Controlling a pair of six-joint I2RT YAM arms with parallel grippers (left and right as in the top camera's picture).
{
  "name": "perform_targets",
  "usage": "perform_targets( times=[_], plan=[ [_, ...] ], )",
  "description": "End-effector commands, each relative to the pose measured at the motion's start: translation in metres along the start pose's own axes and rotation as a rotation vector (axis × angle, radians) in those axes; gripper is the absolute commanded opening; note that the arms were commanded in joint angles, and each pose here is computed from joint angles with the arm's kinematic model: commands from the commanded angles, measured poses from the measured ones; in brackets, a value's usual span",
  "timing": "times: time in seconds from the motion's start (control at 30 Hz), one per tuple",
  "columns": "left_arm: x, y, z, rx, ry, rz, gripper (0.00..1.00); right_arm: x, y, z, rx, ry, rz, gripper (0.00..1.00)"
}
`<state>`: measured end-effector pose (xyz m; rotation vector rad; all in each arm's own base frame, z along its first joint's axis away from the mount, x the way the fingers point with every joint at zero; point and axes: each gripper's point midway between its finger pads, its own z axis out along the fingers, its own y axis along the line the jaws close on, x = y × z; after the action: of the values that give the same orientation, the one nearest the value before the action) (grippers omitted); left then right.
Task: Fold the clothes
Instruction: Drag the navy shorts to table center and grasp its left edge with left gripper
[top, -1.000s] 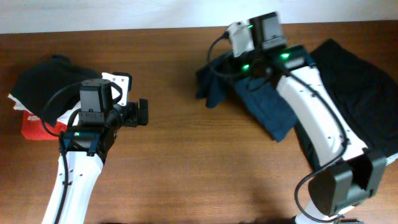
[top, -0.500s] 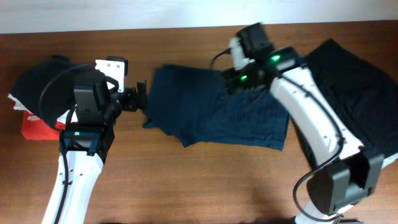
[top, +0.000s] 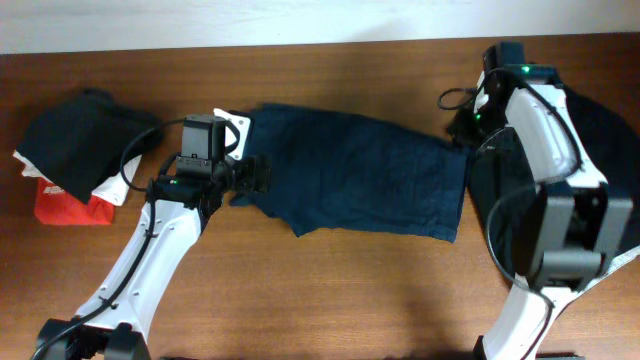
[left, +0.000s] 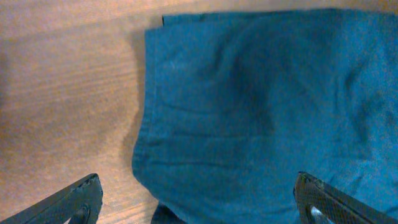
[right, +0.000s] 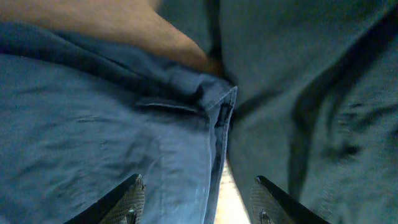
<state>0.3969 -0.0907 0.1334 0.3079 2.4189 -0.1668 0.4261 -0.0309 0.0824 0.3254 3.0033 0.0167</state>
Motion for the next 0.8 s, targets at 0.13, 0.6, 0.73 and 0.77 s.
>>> perform_targets(
  times=[0.13, 0.6, 0.73, 0.77],
  plan=[
    [-0.003, -0.003, 0.0, 0.014, 0.001, -0.009, 0.98, 0.004, 0.004, 0.053, -0.011, 0.096, 0.019, 0.38],
    [-0.006, -0.003, 0.0, 0.013, -0.011, -0.008, 0.98, 0.026, 0.041, 0.005, -0.246, 0.162, -0.126, 0.04],
    [-0.022, -0.003, 0.0, 0.012, -0.077, -0.002, 0.98, 0.051, 0.075, -0.076, -0.482, 0.107, -0.395, 0.04],
    [-0.027, -0.003, -0.001, 0.011, -0.096, -0.001, 0.98, 0.062, 0.082, -0.093, -0.523, 0.097, -0.464, 0.04]
  ],
)
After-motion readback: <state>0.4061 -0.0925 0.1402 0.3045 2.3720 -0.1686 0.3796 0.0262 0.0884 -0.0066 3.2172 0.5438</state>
